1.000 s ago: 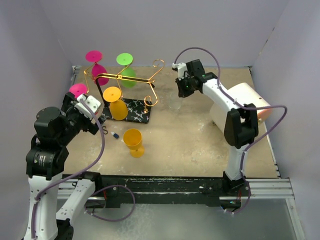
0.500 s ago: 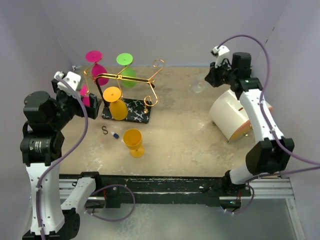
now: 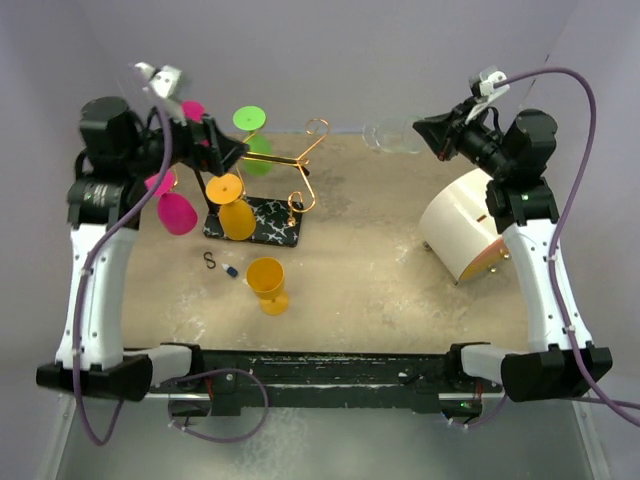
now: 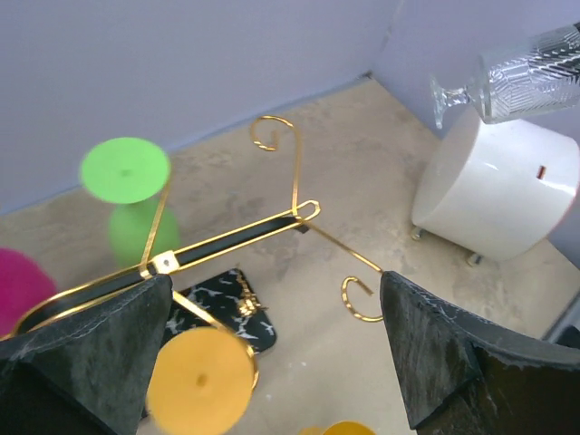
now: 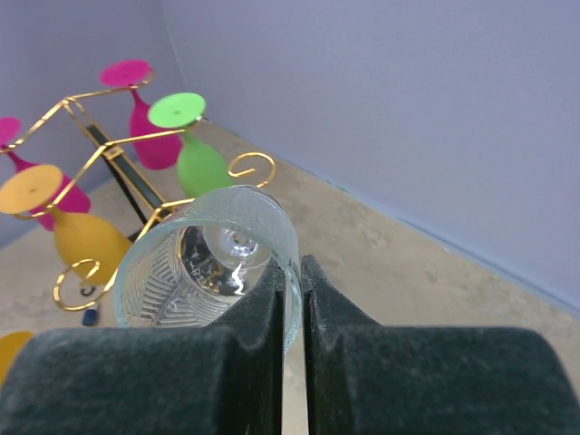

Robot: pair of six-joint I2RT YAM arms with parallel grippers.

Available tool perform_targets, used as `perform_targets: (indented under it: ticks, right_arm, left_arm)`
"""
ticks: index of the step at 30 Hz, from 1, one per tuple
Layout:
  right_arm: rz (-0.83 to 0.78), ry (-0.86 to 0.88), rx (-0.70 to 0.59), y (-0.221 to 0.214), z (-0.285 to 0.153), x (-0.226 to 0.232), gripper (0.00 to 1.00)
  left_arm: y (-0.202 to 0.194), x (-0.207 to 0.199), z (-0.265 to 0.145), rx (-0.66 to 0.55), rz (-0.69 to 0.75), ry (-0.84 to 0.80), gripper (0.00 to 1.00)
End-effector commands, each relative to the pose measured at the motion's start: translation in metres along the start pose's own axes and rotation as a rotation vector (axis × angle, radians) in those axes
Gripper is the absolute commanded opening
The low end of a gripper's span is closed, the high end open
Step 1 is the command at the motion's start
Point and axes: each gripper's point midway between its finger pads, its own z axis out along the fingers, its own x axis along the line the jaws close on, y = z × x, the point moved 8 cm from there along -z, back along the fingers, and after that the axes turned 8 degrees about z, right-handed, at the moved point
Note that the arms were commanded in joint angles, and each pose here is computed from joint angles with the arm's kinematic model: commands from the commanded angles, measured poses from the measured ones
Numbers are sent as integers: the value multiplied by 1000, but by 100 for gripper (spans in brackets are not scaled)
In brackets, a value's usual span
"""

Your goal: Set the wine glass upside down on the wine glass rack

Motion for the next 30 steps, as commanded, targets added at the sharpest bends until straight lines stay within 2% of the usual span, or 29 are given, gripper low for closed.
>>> perform_targets:
  ticks: [1, 12, 18, 20, 24, 30]
  right_arm:
    - [6, 145, -153, 21, -5, 26, 0]
    - [-66, 225, -170, 14, -13, 46, 0]
    - [-78, 236, -148, 10, -13, 46, 0]
    - [-75, 240, -142, 8, -12, 45, 0]
    - [-76, 248, -136, 5, -12, 45, 0]
    - [-79, 250, -127, 0, -10, 44, 0]
  left_arm:
    - [14, -25, 32, -7, -24, -133, 98]
    - [9, -79, 105, 45, -111, -333, 94]
    - [-9, -108, 142, 119, -131, -398, 84]
    - [-14, -114, 152, 130, -145, -414, 78]
    - [-22, -118, 167, 133, -173, -429, 66]
    - [-32, -123, 180, 155, -210, -443, 56]
